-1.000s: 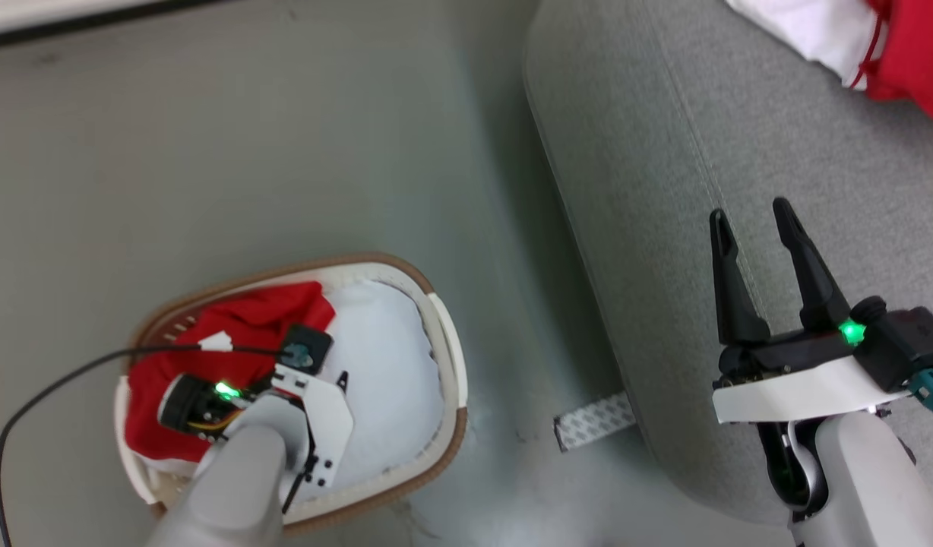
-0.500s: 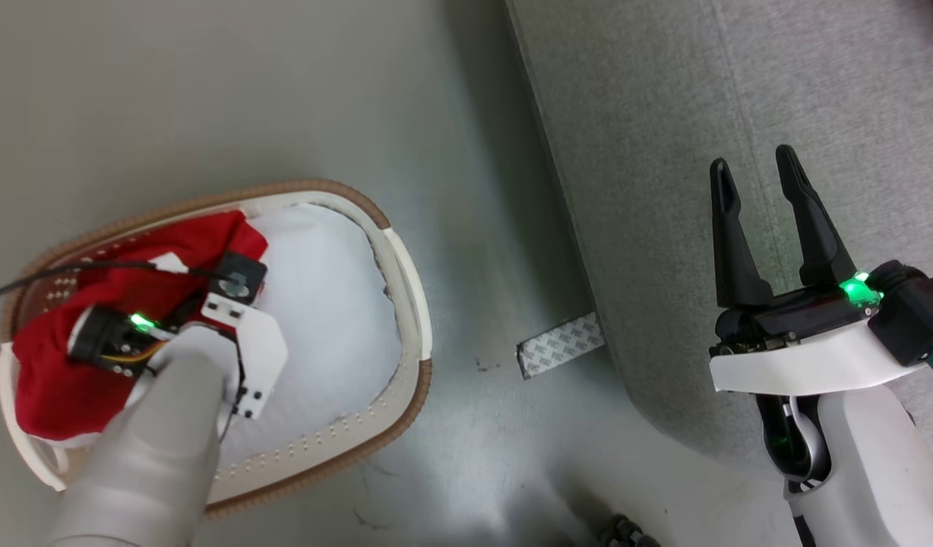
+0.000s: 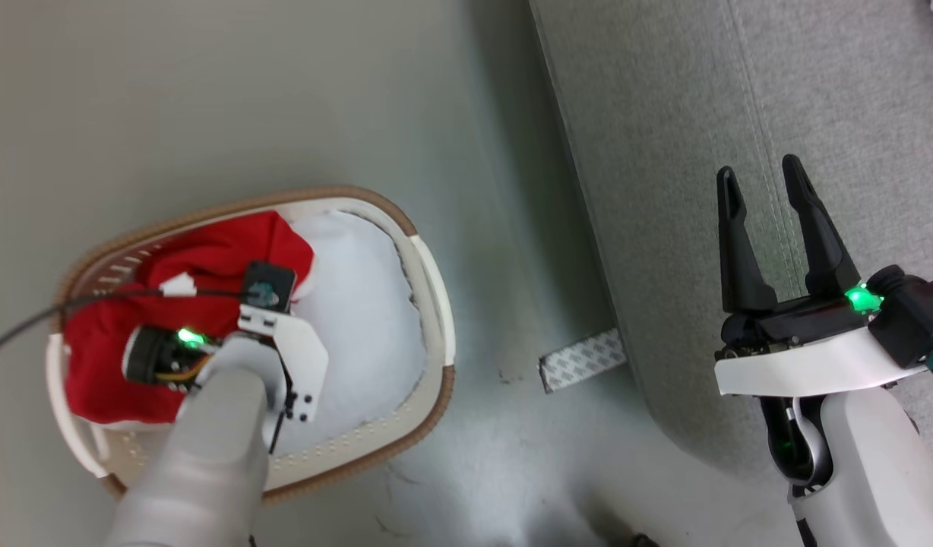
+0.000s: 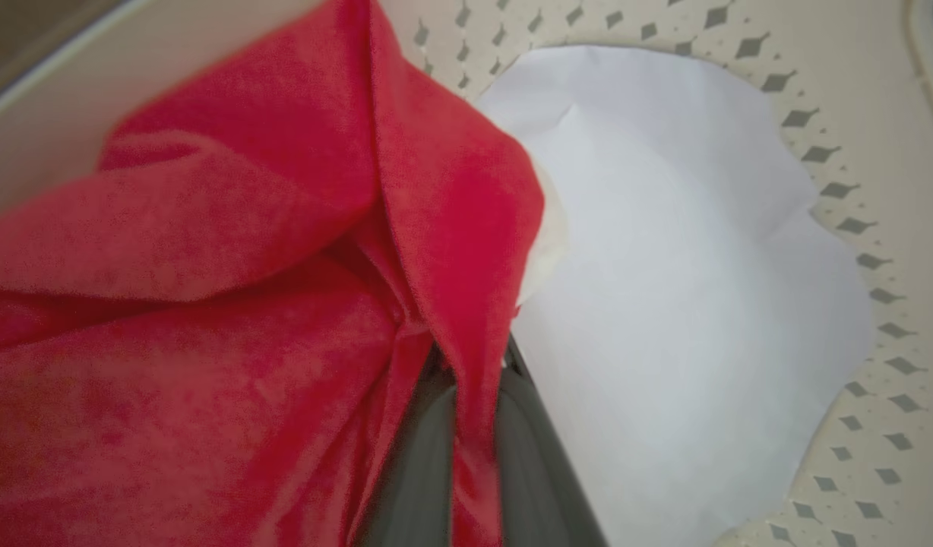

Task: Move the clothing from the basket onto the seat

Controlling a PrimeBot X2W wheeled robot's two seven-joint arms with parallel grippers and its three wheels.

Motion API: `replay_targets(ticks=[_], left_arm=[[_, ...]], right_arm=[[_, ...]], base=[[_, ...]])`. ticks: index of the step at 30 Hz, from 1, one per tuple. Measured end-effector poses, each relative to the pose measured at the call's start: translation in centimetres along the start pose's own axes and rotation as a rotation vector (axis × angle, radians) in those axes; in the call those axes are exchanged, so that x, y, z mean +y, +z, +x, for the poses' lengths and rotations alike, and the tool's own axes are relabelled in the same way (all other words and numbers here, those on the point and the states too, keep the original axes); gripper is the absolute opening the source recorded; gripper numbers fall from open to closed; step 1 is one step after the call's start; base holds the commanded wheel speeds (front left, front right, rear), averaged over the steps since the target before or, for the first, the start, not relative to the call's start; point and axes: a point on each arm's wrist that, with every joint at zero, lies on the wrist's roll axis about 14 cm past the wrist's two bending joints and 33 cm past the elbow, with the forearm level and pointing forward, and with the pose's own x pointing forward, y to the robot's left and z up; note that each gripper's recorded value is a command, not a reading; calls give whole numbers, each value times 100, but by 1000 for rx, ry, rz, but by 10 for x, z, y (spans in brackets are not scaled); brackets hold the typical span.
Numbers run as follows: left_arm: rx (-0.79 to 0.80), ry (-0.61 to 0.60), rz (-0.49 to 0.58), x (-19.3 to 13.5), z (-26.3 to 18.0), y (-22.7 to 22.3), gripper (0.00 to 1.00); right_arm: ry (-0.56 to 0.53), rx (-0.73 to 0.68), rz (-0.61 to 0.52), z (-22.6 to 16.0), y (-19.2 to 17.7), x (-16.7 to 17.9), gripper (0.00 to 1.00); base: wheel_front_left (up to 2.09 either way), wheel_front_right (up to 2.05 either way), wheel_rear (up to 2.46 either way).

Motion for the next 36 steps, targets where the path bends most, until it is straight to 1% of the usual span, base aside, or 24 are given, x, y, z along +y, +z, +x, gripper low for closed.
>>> replay_targets(ticks=[3, 7, 15, 18, 26, 31, 36], left_arm=[[-48, 17, -62, 2, -19, 7, 0], [-131, 29, -119, 1, -48, 23, 0], [-308, 95, -168, 22, -117, 59, 0], [-389, 109, -170, 27, -146, 77, 0], [-625, 166, -126, 28, -228, 137, 0], [-765, 188, -101, 20, -281, 172, 0], [-908, 187, -78, 6, -337, 204, 0]], right_arm=[[19, -22, 4, -4, 10, 8, 100], [33, -41, -3, -15, 21, 15, 100], [83, -63, 19, -45, 34, 38, 100], [110, -80, 25, -56, 42, 48, 100], [200, -131, 27, -80, 62, 76, 100], [238, -157, 29, -93, 71, 89, 100], [270, -178, 28, -108, 77, 99, 100]], base=[[0, 0, 0], [0, 0, 0], [0, 0, 0], [0, 0, 0], [0, 0, 0], [0, 0, 0], [0, 0, 0]])
